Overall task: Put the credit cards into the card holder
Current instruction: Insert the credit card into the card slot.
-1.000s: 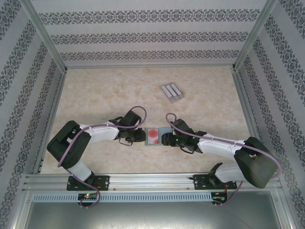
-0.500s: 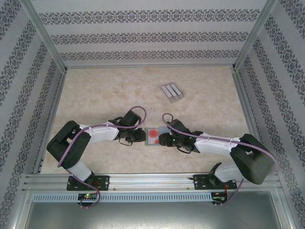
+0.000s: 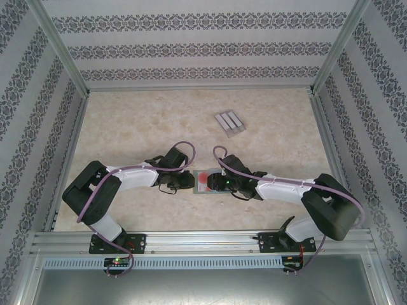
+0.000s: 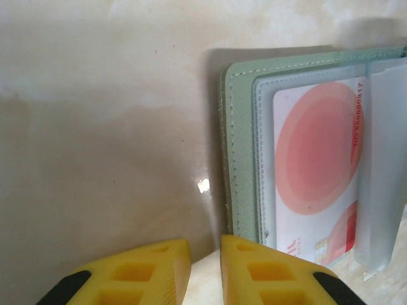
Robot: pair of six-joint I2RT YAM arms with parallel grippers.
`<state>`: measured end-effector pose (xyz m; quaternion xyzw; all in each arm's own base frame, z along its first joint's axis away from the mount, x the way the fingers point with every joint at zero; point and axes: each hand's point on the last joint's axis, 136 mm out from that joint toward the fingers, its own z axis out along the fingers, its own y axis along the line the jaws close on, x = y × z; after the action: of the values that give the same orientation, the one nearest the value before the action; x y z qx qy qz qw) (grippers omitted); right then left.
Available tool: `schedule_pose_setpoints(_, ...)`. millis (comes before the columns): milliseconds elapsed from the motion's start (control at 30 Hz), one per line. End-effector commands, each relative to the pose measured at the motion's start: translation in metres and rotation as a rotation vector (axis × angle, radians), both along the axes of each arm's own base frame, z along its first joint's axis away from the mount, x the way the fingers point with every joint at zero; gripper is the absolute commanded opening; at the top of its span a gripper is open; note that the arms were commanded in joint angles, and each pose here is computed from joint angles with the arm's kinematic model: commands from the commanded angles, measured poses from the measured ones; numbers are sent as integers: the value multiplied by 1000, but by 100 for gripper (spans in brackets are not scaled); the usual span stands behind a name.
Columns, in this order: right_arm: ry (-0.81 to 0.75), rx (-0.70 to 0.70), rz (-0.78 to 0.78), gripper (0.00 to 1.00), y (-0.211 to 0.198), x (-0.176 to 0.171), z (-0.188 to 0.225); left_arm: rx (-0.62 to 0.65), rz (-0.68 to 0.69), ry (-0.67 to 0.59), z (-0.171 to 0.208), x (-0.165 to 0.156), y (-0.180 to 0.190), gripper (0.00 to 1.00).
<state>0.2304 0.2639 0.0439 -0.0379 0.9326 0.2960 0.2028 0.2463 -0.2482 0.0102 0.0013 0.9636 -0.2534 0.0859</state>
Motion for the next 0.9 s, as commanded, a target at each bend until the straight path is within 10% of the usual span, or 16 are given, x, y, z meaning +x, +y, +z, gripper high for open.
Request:
schedule_pose_setpoints(0, -16, 72, 32, 37, 19, 4, 12, 54, 1, 69, -36, -15, 8, 24)
schedule_pose_setpoints(433, -140, 351, 124, 42, 58, 5, 73, 40, 12, 79, -38, -16, 10, 19)
schedule_pose_setpoints(633, -306, 232, 40, 52, -1, 7, 100, 26, 7, 82, -39, -16, 8, 19)
schedule_pose_setpoints(867, -135, 99, -147, 54, -80, 6, 43, 17, 0, 87, -40, -15, 5, 19)
